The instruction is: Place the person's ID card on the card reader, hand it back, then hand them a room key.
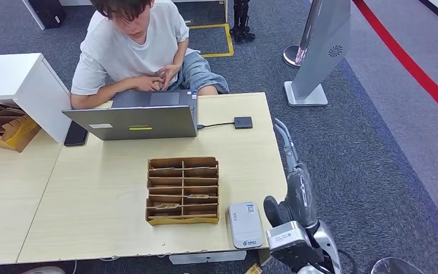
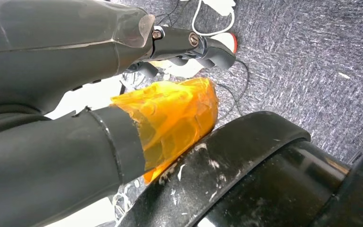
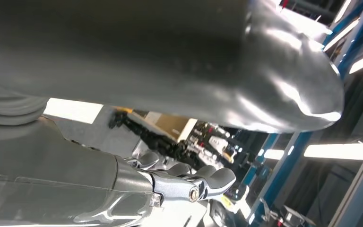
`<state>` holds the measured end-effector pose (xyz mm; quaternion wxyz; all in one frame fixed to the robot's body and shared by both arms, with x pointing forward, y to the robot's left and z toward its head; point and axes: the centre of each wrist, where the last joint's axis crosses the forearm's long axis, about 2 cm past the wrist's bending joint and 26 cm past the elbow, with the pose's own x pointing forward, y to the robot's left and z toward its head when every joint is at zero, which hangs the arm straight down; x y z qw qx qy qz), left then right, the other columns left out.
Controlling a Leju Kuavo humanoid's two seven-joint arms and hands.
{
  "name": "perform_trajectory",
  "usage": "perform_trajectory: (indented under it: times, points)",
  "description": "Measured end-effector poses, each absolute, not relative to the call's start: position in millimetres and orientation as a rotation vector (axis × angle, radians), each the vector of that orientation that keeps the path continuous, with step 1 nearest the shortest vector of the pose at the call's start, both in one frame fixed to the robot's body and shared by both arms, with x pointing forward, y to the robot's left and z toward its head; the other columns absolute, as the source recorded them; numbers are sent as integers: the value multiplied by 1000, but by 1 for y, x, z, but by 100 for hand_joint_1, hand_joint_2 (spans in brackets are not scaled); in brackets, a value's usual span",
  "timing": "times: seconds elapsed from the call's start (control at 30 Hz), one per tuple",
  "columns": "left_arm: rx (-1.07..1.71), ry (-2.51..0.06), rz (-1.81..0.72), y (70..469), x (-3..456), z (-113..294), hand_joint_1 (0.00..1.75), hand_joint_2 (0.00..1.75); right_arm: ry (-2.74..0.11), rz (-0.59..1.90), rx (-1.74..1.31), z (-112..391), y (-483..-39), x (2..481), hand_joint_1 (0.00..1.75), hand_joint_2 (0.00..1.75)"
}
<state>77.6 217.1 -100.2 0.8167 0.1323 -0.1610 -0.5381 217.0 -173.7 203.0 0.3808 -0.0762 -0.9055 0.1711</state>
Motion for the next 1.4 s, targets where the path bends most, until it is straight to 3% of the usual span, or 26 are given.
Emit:
perform_trajectory:
  times: [0.4, 0.73, 1.4]
  points:
    - [279, -343, -1154, 217, 79, -100, 0, 0, -2306, 428, -124, 191, -172, 216, 0, 0]
    - [265, -340, -1194, 217, 83, -99, 0, 0, -2245, 395, 148, 159, -178, 212, 0, 0]
    - [273, -343, -1206, 216, 86, -99, 0, 0, -2103, 368, 155, 120, -190, 211, 0, 0]
